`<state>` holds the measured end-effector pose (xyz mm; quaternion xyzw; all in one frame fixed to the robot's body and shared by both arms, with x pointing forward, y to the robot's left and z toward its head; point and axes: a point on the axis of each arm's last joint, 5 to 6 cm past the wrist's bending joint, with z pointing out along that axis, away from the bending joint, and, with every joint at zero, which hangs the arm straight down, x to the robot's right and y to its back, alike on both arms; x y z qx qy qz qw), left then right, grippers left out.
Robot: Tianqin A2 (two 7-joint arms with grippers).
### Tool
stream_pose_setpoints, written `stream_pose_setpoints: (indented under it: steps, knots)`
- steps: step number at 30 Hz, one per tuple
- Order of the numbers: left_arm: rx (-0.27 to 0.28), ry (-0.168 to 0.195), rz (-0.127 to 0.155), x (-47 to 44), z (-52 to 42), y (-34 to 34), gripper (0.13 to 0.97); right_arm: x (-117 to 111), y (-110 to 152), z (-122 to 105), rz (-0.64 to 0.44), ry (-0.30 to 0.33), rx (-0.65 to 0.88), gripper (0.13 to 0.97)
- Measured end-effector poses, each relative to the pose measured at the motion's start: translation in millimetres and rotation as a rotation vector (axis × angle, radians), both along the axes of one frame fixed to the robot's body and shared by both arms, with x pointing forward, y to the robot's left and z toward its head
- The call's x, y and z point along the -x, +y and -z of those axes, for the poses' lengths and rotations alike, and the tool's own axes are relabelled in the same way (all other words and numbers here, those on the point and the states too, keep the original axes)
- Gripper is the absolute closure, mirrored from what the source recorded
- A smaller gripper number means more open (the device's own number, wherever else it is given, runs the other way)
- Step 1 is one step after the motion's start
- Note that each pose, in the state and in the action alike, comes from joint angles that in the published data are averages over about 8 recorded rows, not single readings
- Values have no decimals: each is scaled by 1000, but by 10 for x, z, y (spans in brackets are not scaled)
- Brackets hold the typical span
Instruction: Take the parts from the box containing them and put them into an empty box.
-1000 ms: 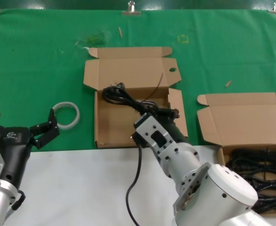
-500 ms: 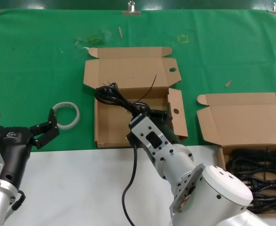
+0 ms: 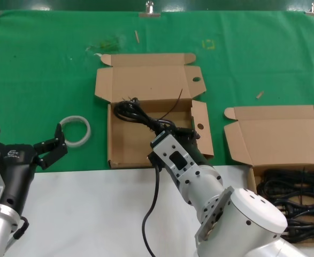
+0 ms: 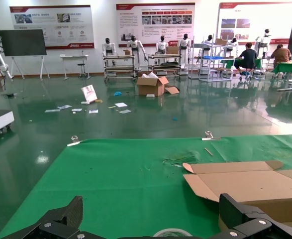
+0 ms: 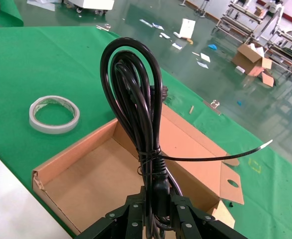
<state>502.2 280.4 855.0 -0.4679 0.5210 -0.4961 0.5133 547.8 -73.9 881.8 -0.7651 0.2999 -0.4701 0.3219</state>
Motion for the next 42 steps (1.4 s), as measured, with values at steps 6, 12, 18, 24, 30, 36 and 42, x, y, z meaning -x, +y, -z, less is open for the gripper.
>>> stream_pose_setpoints:
  steps: [6,12,18,24,30,36,42]
  knots:
    - [0,0,0,0,0,0,132,-2,0,5,-1,0,-10,885]
    - [0,0,0,0,0,0,132,-2,0,5,-1,0,-11,852]
    - [0,0,0,0,0,0,132,-2,0,5,-1,0,-11,803]
    - [0,0,0,0,0,0,132,-2,0,5,-1,0,-11,708]
    - [0,0,0,0,0,0,132,-5,-12,4,5,-4,-20,596]
    - [0,0,0,0,0,0,132,-20,-80,-3,33,-31,-73,500]
    - [0,0,0,0,0,0,132,-37,-191,-10,74,-71,-151,406]
